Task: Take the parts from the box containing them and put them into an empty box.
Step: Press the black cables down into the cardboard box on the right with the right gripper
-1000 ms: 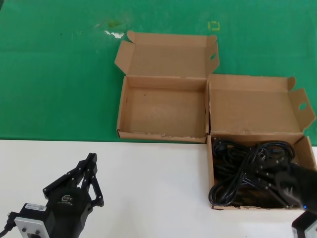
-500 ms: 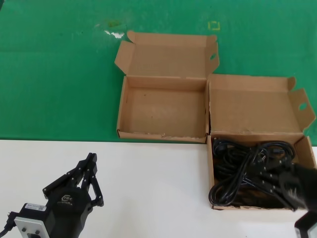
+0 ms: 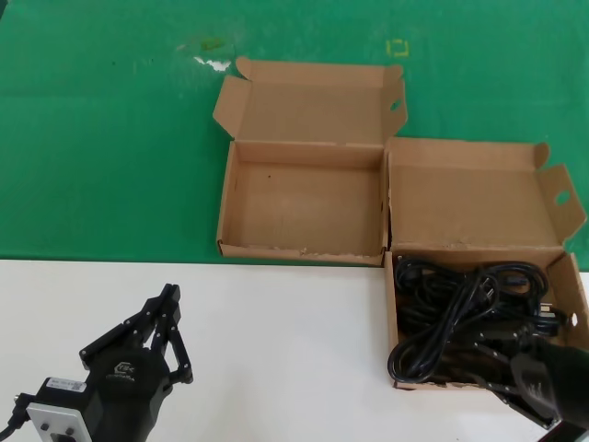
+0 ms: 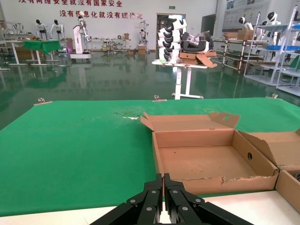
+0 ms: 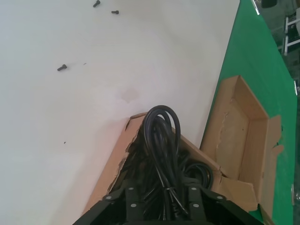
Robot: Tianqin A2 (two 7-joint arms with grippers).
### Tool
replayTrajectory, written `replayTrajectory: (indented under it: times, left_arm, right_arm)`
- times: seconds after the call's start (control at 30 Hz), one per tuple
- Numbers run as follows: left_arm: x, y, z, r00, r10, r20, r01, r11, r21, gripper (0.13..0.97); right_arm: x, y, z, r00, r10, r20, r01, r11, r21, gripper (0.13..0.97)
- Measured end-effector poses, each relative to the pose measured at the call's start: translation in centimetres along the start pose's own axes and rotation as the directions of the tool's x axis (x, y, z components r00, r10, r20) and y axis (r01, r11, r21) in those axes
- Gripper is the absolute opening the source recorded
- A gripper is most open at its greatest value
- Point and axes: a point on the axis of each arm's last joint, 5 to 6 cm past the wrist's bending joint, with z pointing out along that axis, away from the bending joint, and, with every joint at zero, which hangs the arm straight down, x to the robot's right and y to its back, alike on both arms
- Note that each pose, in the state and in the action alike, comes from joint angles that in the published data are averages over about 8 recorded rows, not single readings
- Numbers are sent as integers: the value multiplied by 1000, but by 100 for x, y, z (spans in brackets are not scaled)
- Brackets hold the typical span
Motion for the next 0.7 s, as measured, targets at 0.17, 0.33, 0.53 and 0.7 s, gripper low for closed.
replayTrajectory:
  times: [0.17, 0.33, 0.53, 0.7]
  left_arm:
    - [0, 0, 0, 1000, 0, 0, 0, 1000, 0, 161]
    - [0, 0, 0, 1000, 0, 0, 0, 1000, 0, 161]
    - [0, 0, 0, 1000, 0, 0, 0, 1000, 0, 161]
    - [0, 0, 0, 1000, 0, 0, 0, 1000, 0, 161]
  right_arm:
    - [-9, 4, 58, 1000, 3, 5, -3, 1000, -4, 320]
    - [1, 11, 104, 1000, 9, 3, -9, 1000, -8, 404]
    - [26, 15, 138, 1000, 19, -4, -19, 1000, -9, 484]
    - [52, 16, 167, 1000, 25, -14, -25, 1000, -7, 462]
